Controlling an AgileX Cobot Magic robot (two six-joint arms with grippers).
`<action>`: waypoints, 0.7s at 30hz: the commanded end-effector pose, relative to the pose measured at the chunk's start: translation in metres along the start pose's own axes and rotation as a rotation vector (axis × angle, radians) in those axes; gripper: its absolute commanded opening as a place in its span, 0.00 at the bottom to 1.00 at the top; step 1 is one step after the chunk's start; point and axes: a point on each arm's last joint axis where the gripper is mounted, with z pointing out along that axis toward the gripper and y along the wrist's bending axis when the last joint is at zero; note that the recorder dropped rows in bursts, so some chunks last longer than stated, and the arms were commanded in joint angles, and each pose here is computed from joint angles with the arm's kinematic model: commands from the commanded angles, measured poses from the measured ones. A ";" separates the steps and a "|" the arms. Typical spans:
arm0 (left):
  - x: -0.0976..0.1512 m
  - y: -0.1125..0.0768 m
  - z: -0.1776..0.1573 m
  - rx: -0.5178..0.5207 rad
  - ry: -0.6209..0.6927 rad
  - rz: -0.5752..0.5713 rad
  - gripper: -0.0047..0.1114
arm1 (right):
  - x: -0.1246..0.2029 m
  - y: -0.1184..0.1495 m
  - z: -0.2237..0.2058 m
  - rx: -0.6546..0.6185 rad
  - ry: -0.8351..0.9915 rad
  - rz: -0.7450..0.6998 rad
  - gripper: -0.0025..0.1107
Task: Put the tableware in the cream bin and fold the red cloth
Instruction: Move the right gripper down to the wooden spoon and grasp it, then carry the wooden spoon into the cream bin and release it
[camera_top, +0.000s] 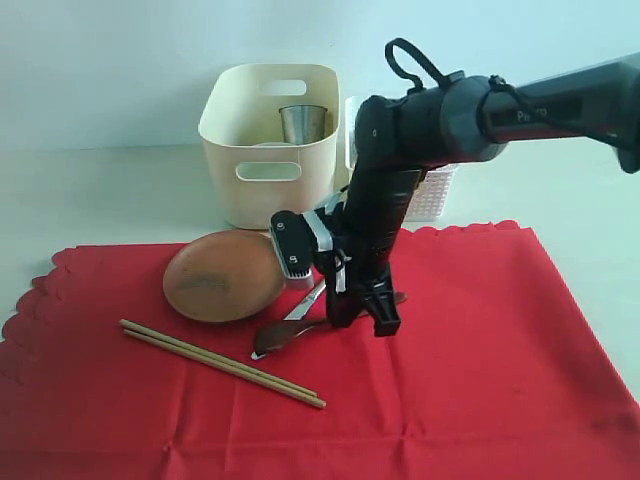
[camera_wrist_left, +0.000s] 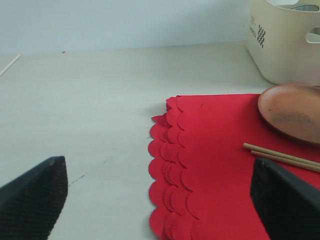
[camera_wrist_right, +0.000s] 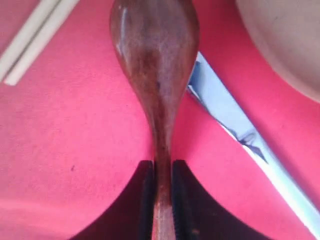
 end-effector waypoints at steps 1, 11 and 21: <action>-0.001 0.000 0.000 -0.003 -0.018 0.002 0.85 | -0.006 0.005 -0.026 0.011 -0.010 0.011 0.02; -0.001 0.000 0.000 -0.003 -0.018 0.002 0.85 | -0.021 0.014 -0.081 0.115 -0.102 0.063 0.02; -0.001 0.000 0.000 -0.003 -0.018 0.002 0.85 | -0.034 0.004 -0.127 0.317 -0.328 0.161 0.02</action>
